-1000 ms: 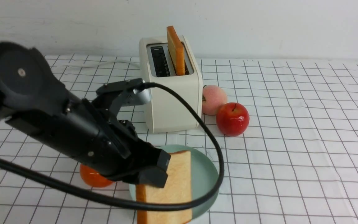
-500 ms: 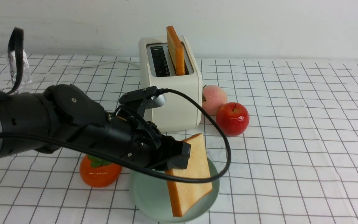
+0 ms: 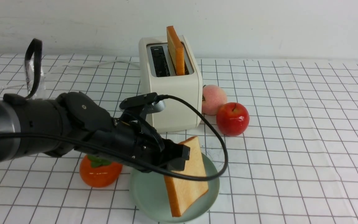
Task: Take toasted bread from bread machine on white checkered table place on plate.
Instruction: 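Place the slice of bread on the plate with the left gripper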
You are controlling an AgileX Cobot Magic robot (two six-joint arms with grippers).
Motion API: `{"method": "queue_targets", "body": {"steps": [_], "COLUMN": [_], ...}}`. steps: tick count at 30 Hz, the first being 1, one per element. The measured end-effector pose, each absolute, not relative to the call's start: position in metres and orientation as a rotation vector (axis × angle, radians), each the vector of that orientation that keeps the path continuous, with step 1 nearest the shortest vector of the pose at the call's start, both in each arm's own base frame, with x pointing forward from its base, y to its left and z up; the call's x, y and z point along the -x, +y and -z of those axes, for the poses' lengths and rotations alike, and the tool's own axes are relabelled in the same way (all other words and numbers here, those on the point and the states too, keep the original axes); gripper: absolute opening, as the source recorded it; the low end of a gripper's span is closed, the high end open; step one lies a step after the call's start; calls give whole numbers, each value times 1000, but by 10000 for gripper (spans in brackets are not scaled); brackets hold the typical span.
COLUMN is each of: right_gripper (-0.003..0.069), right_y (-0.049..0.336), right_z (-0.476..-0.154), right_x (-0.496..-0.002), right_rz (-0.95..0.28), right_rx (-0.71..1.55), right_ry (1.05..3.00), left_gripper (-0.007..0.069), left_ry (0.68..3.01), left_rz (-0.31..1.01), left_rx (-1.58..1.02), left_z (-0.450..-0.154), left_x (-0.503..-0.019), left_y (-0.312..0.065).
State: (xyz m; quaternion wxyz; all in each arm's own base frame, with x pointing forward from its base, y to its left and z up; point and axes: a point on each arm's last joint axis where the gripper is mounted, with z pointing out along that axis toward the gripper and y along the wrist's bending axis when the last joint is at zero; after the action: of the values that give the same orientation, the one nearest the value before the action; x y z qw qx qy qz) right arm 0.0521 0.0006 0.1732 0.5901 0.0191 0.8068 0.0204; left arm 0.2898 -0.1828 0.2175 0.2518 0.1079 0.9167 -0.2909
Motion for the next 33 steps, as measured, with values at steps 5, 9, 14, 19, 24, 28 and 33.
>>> {"method": "queue_targets", "body": {"steps": [5,9,14,19,24,28,33], "right_gripper": [240,240,240,240,240,240,240], "right_y": [1,1,1,1,1,1,1], "right_z": [-173,-173,-173,-173,-173,-173,-173], "right_x": [-52,-52,-52,-52,-52,-52,-52], "right_rz": [-47,-47,-47,-47,-47,-47,-47], "right_rx": [-44,-44,-44,-44,-44,-44,-44], "right_ry": [1878,1878,1878,1878,1878,1878,1878], "left_gripper": [229,347,488,515,515,513,477], "left_ry": [2496,2499,2472,2428,2397,2357,2329], "left_rz": [774,762,722,669,619,559,526], "left_rx": [-322,-345,-409,-487,-533,-559,-584], "left_z": [-217,-216,-224,-236,-241,-243,-248], "left_x": [-289,-289,-286,-282,-281,-284,-283], "left_y": [-182,-182,-179,-175,-172,-169,-167]}}
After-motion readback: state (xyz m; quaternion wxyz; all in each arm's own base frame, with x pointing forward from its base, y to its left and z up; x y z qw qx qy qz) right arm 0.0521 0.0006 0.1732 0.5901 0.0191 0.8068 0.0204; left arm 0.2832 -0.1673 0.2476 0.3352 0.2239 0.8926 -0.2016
